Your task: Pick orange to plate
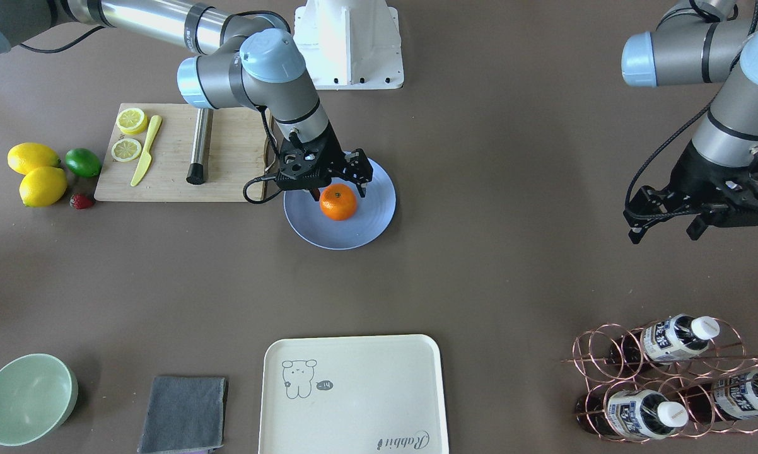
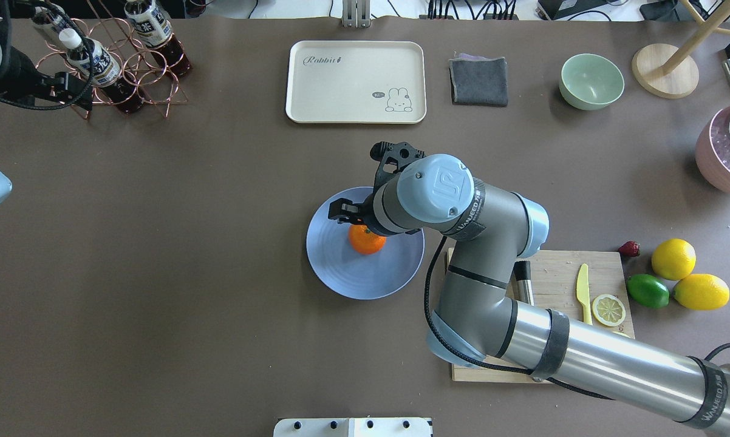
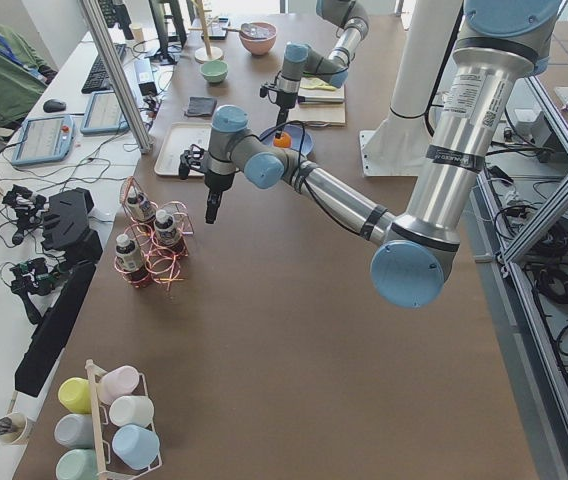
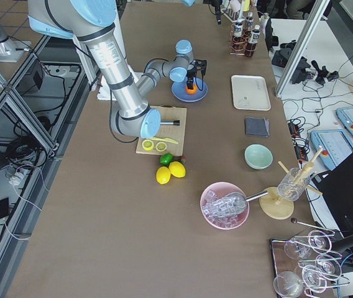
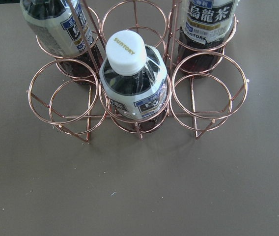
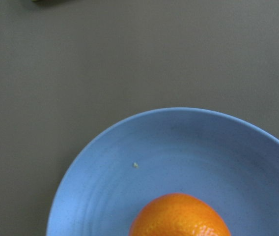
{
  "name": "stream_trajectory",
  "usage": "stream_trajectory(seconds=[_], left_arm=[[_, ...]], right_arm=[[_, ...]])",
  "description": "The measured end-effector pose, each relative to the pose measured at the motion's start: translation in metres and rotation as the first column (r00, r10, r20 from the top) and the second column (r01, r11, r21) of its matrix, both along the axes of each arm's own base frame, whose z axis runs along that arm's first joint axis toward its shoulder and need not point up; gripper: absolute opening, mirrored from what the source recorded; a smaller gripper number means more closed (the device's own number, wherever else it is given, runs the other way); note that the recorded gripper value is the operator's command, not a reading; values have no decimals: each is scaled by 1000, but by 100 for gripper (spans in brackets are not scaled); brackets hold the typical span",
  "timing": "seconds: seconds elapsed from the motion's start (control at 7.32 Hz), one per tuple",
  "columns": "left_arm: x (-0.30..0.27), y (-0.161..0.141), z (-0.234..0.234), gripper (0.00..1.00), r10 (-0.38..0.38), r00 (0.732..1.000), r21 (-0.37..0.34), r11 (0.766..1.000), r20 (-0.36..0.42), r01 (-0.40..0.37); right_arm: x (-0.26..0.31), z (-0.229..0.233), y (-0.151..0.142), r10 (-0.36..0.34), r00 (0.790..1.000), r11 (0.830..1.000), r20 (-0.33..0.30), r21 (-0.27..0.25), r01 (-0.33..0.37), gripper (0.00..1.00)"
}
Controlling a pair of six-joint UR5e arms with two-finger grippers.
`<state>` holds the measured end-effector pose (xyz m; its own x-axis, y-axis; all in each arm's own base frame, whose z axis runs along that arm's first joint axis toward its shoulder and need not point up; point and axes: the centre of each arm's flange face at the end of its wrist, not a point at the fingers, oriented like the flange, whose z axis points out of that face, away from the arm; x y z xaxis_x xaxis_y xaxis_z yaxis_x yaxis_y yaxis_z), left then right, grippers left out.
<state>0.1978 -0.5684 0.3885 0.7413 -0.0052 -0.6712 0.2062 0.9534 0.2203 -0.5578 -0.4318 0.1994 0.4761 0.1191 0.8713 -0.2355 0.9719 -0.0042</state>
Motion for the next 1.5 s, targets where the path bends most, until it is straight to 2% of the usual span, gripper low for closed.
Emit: stream_trajectory(seconds=[0.27,0.41,0.55,0.82,0.96,1.23,1.5], left_arm=[[-2,0,5,98,-5,1000,-4,1000,8,5],[-9,-2,9,98,-15,1000,-7,1000,14,15],[-21,-4,15,98,-9,1000,0,1000,29,9],[-63,0,37,98,47,997,23,999,66,-49],[-98,6,55,98,80,994,34,996,79,-83],[-177,27,105,98,140,984,54,988,110,-146],[-237,52,147,98,171,982,54,983,77,-176]], right_arm=[[57,-25,-34,-2,1000,998,-18,-68,1,100],[93,-21,-55,-5,999,997,-54,-83,1,100],[135,-3,-76,-26,994,997,-110,-69,18,100],[233,73,-109,-94,963,995,-251,11,100,100],[284,118,-120,-136,944,987,-300,37,154,100],[395,207,-127,-215,920,968,-326,53,245,100],[503,297,-115,-260,918,957,-300,51,287,100]])
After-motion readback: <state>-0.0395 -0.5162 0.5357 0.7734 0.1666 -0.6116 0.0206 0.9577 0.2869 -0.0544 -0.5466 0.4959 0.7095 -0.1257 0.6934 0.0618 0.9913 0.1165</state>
